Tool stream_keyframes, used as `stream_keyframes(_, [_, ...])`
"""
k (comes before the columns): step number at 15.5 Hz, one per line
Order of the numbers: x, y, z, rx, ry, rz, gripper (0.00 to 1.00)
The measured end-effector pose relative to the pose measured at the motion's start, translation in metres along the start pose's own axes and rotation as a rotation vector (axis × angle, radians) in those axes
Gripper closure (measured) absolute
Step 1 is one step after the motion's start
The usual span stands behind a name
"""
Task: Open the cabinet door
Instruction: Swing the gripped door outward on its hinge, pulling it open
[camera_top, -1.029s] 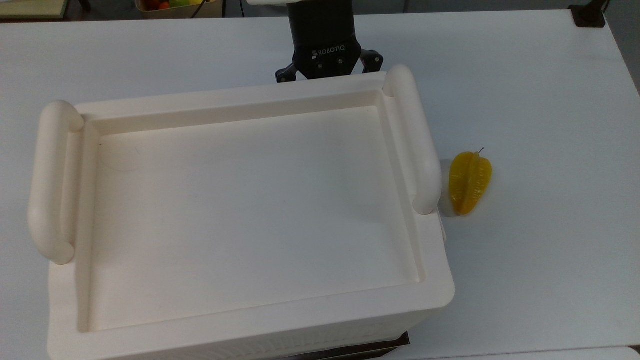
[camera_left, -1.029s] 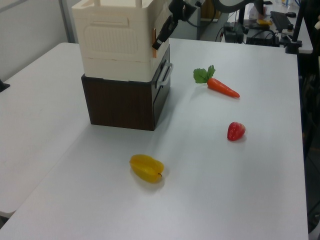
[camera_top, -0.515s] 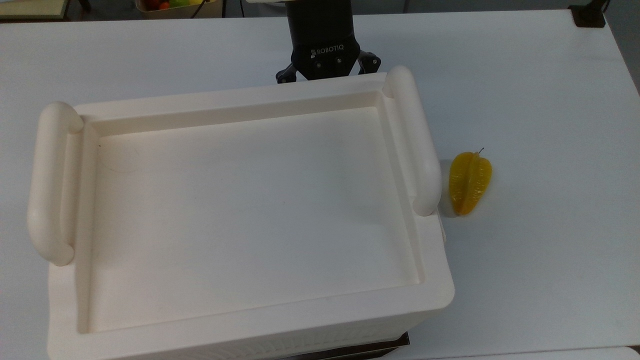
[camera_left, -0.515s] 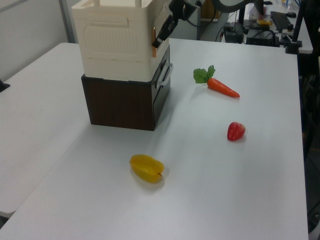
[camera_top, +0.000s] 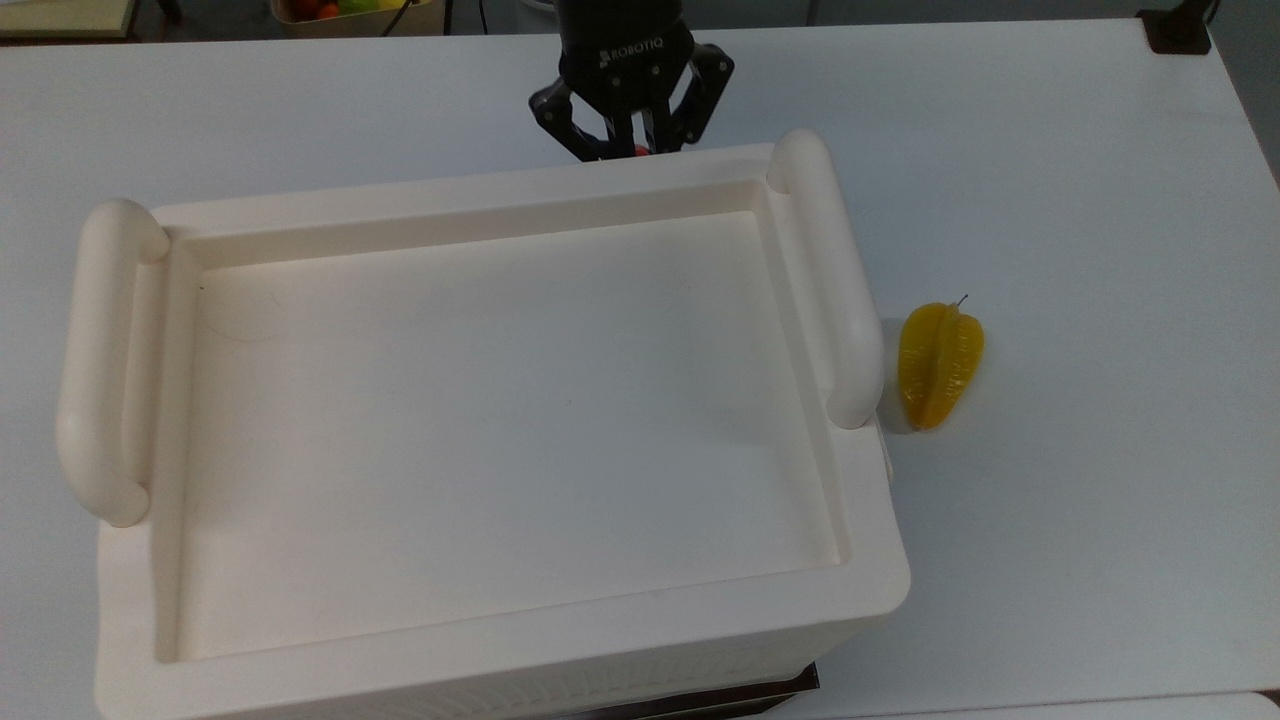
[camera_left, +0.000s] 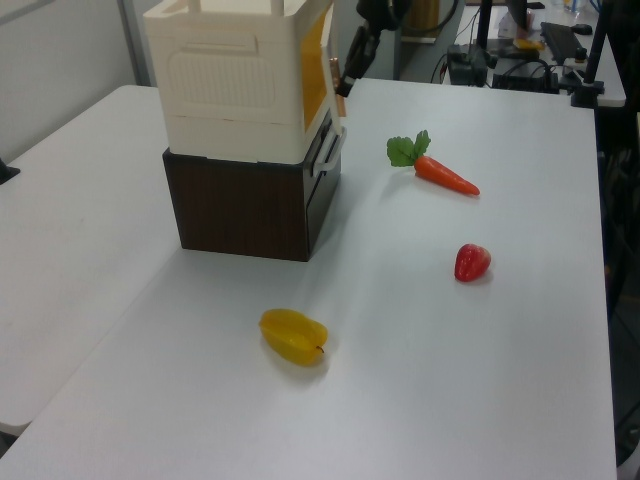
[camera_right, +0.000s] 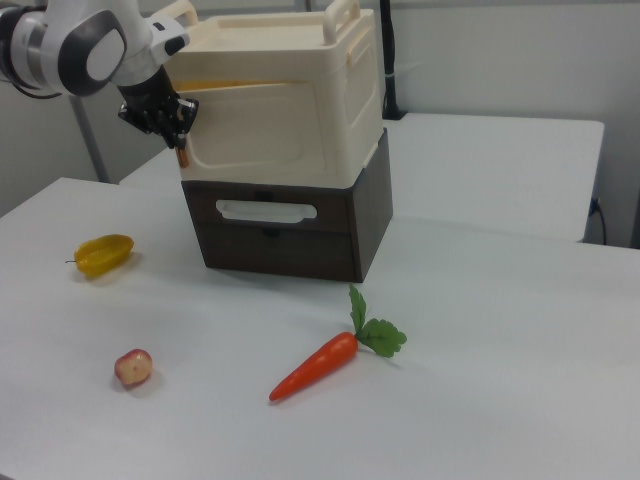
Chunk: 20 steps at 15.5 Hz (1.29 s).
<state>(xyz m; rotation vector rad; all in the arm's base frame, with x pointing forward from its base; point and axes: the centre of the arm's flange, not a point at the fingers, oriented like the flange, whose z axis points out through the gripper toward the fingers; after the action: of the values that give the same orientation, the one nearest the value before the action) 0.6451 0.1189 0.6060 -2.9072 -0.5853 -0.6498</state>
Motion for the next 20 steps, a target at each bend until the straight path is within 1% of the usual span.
stream_keyframes(3, [-0.014,0.01,-0.012,0.025,-0.086,-0.035,0.85])
stream_keyframes(4, [-0.023,0.016,-0.013,0.038,-0.135,-0.023,0.83])
stream_keyframes(5, [-0.035,0.026,-0.008,0.054,-0.204,-0.004,0.83])
stream_keyframes(6, [-0.046,0.036,-0.002,0.065,-0.26,0.016,0.79])
stream_keyframes(7, [-0.056,0.046,0.003,0.061,-0.314,0.03,0.7])
stream_keyframes(10, [-0.08,0.069,0.001,0.007,-0.453,0.039,0.39])
stream_keyframes(11, [-0.085,0.075,-0.004,-0.003,-0.475,0.045,0.29])
stream_keyframes(12, [-0.09,0.081,-0.011,-0.01,-0.488,0.055,0.21])
stream_keyframes(14, [-0.101,0.095,-0.031,-0.018,-0.502,0.086,0.01])
stream_keyframes(17, [-0.121,0.115,-0.068,-0.041,-0.526,0.134,0.0])
stream_keyframes(20, [-0.134,0.118,-0.085,-0.072,-0.542,0.219,0.0])
